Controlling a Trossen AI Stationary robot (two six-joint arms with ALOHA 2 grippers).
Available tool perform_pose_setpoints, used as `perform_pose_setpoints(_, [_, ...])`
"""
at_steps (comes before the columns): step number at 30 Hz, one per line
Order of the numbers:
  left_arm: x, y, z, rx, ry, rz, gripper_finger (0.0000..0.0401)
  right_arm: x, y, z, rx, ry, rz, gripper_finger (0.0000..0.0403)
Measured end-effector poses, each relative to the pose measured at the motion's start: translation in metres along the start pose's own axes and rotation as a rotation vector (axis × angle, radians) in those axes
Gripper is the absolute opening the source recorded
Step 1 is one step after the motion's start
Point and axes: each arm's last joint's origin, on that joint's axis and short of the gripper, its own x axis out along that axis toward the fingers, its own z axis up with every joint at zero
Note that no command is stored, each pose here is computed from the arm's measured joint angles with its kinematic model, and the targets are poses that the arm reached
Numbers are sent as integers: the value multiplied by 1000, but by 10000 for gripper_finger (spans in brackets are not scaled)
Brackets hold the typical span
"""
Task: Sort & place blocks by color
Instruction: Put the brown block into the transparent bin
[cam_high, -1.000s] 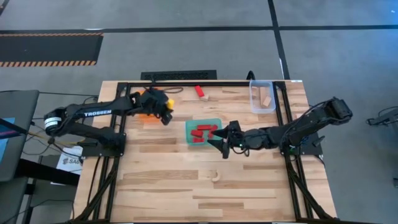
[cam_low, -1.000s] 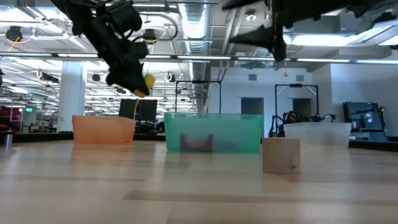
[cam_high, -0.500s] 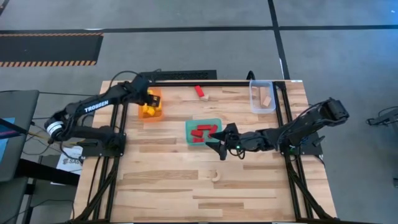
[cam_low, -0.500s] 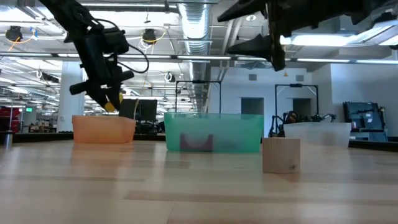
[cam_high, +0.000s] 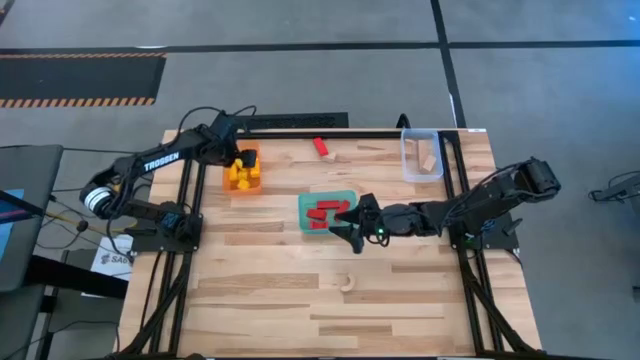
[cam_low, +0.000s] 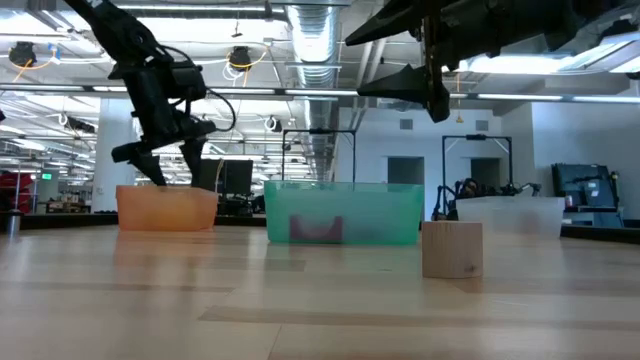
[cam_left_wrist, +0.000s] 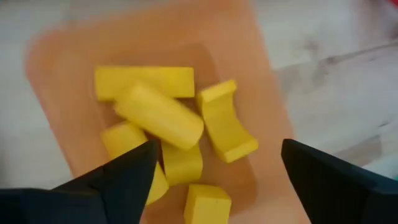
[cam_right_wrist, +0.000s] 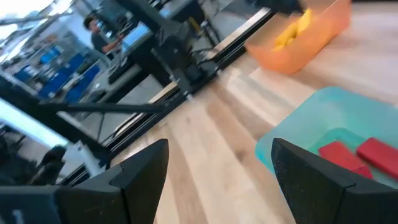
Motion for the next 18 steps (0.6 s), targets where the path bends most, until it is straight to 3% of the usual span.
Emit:
perform_pose_setpoints(4, [-14,-17,8,81,-31,-19,338,1,-3,-1,-3,63,34,302])
perform_pose_setpoints(8, [-25,-51,5,234,-64,-97,332,0,-1,-4,-6,147,105,302])
perform_pose_setpoints(14, [-31,-107,-29,633,-130,-275,323,-7,1,-27,-125,404,183,302])
perform_pose_setpoints(18, [-33,-132,-58,843,-152,-387,322,-10,7,-33,-240,435,254,302])
